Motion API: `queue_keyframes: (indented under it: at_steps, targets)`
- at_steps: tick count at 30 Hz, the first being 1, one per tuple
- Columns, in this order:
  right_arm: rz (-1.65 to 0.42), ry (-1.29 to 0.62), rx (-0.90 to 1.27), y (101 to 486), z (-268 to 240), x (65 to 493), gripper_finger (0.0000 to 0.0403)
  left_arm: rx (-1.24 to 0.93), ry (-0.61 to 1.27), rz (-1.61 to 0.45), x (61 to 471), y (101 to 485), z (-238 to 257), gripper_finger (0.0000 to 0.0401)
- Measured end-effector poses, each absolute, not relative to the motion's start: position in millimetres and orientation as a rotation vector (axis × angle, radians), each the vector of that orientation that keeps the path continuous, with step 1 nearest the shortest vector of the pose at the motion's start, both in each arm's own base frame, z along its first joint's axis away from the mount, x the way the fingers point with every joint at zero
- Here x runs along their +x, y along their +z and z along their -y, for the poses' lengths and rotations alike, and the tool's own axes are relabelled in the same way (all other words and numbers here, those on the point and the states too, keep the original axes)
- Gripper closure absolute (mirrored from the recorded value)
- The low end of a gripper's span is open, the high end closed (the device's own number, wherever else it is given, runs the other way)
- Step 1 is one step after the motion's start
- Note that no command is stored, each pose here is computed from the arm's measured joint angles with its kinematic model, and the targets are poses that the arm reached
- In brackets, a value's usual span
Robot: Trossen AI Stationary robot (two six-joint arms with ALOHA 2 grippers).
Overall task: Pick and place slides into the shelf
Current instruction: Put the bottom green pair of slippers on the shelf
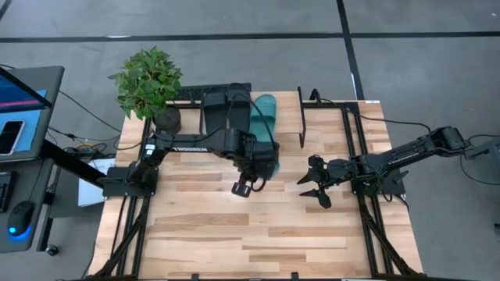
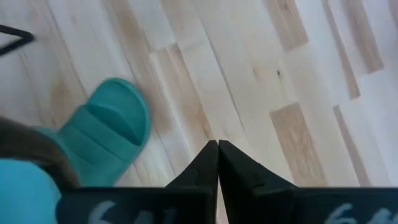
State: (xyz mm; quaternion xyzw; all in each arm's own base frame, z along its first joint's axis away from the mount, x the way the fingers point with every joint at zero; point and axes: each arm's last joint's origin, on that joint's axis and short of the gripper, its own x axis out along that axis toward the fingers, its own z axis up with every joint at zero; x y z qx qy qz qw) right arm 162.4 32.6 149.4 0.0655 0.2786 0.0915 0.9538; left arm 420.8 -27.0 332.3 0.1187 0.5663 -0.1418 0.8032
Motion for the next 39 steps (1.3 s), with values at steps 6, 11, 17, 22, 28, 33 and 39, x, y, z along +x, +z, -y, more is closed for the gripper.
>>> queue_keyframes:
  at_steps: [6,11,17,22,28,33,39]
  targets:
    - [-0.565,0.186,0.134,149.6,-32.7,162.4,0.0188,0.294,-0.293,-1.278,424.5,303.9,24.3,0.0401]
    - [-0.564,0.186,0.134,149.6,-32.7,162.5,0.0188,0.305,-0.267,-1.28,427.4,294.4,16.8,0.0401]
    - [-0.564,0.186,0.134,149.6,-32.7,162.5,0.0188,0.33,-0.234,-1.269,430.2,290.9,7.1,0.0401]
    - [-0.565,0.186,0.133,149.5,-32.6,162.4,0.0188,0.342,-0.186,-1.259,432.0,291.5,-2.3,0.0401]
    - [-0.565,0.186,0.133,149.5,-32.6,162.4,0.0188,0.35,-0.15,-1.255,432.8,291.8,-9.5,0.0401]
    - [-0.565,0.186,0.133,149.5,-32.6,162.4,0.0188,0.365,-0.128,-1.257,433.0,292.0,-14.0,0.0401]
    - [-0.565,0.186,0.133,149.5,-32.6,162.4,0.0188,0.379,-0.089,-1.239,435.0,292.9,-24.3,0.0401]
